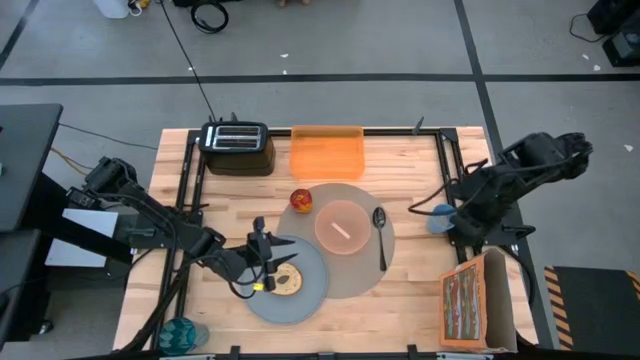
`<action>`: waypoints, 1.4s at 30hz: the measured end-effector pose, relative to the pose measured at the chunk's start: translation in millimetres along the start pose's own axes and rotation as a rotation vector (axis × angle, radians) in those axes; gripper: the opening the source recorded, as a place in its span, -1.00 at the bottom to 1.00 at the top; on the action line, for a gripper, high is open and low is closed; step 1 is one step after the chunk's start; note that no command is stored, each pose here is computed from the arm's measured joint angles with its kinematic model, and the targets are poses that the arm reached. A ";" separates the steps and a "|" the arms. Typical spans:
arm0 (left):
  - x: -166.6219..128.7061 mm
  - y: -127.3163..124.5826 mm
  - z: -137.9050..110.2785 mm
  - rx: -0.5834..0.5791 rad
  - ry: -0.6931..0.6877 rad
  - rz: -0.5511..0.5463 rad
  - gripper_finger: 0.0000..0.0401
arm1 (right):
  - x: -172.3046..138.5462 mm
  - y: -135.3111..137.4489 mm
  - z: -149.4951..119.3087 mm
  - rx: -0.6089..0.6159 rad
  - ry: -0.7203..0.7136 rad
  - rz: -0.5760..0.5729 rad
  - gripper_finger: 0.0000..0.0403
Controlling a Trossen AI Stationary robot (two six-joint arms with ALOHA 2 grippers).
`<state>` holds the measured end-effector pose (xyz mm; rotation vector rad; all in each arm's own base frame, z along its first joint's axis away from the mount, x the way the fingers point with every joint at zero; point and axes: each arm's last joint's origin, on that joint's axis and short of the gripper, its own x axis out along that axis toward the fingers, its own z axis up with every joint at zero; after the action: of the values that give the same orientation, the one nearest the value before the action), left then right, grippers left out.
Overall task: Arrange a breakfast setting
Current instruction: Pour the cereal from the yellow cereal box into the light orange bowl
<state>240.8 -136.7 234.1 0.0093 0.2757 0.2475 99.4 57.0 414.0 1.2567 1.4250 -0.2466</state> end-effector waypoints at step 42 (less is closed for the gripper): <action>10.1 14.5 -6.2 0.007 0.072 0.075 -0.23 | 51.2 30.8 -34.6 0.456 0.229 -0.192 -0.09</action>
<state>245.1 -120.4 226.1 0.0180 0.3481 0.3222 115.1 122.4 398.4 1.5521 1.7529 -0.6007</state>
